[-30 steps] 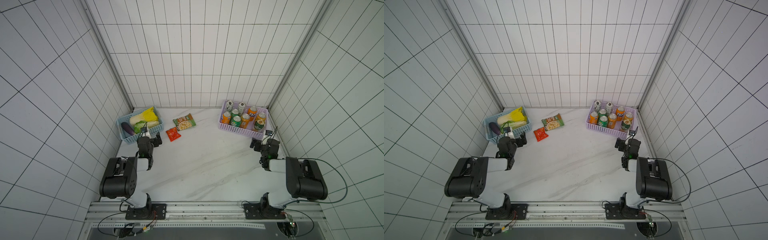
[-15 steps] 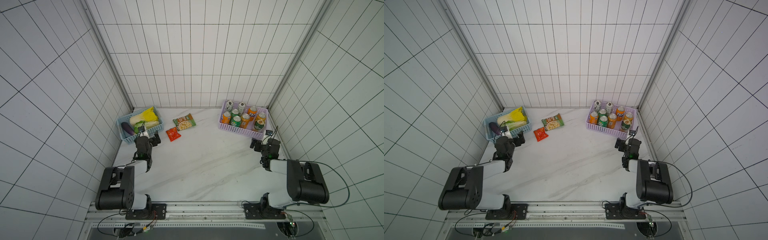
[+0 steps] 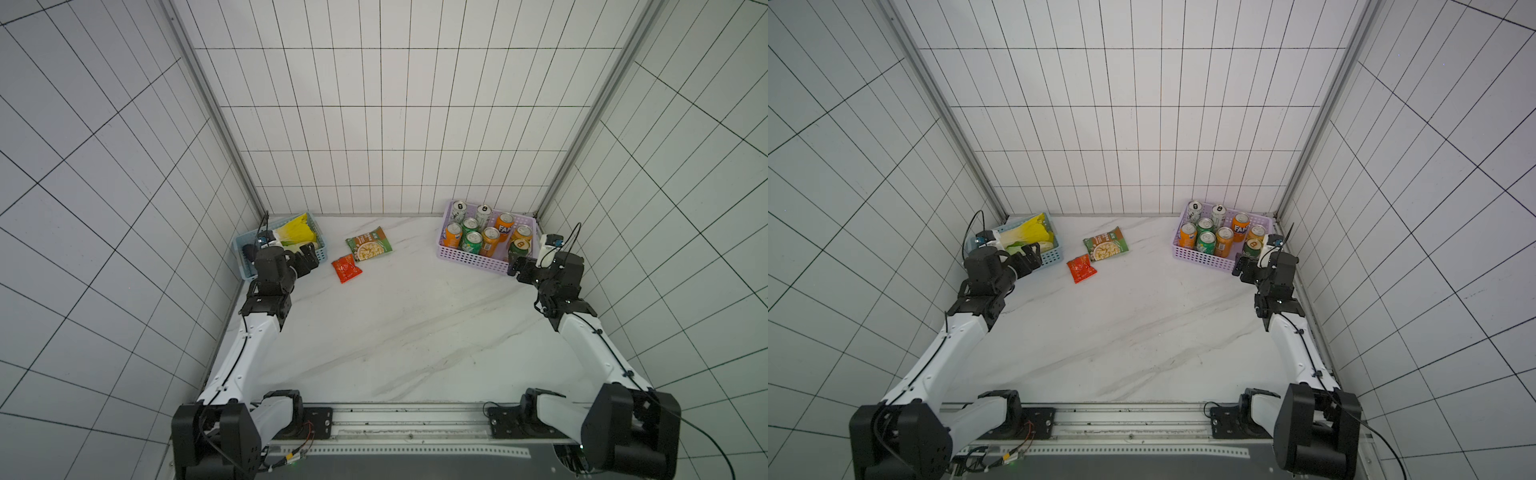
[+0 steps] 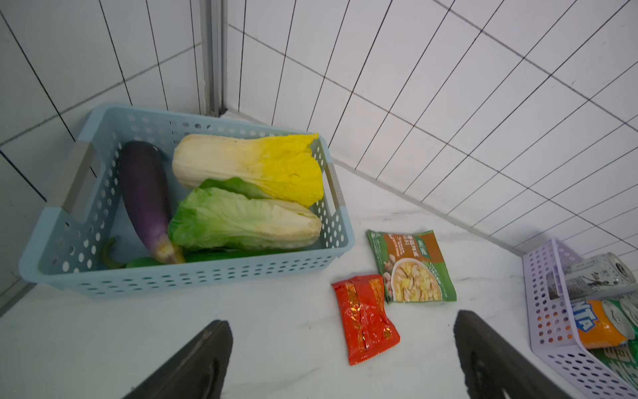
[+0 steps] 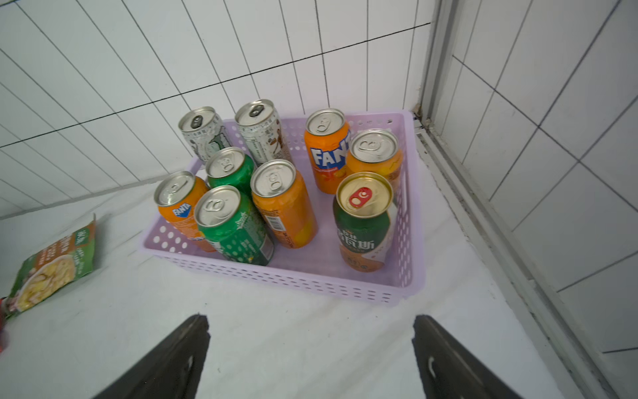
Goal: Take out the drinks from the basket
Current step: Move the basket to the center of the board.
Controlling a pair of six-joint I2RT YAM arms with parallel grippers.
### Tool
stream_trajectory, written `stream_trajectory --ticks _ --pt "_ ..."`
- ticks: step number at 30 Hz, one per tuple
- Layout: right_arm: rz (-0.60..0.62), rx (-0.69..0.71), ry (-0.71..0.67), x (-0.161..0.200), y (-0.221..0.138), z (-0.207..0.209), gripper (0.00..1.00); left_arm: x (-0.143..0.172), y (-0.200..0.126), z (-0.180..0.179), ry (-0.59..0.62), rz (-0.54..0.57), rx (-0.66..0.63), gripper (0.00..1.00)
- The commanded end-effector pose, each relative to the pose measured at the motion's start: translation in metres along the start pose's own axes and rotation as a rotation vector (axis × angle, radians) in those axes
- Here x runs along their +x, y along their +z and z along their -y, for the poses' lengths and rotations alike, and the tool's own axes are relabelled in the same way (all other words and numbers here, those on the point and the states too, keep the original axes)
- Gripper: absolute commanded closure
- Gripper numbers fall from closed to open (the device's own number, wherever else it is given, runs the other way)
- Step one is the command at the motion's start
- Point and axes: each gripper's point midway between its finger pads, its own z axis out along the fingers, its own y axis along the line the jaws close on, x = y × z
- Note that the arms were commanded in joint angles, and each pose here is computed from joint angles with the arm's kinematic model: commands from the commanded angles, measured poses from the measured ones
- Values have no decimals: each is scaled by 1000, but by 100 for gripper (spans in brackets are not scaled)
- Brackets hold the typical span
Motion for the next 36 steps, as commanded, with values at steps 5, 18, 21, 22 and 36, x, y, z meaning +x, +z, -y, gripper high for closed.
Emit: stream_trajectory --ticks 5,18,21,22,36 --pt "-241 -155 -134 27 14 -71 10 39 -2 16 -63 -169 117 2" --pt "-465 -254 -406 45 93 -163 21 46 -5 29 -59 -224 194 2" --pt "-487 -264 -442 45 110 -176 23 46 -6 26 -54 -213 179 2" --pt "-497 -263 -457 46 116 -179 25 47 -7 26 -53 -213 177 2" --pt "-565 -265 -530 70 174 -202 41 48 -4 23 -46 -215 165 2"
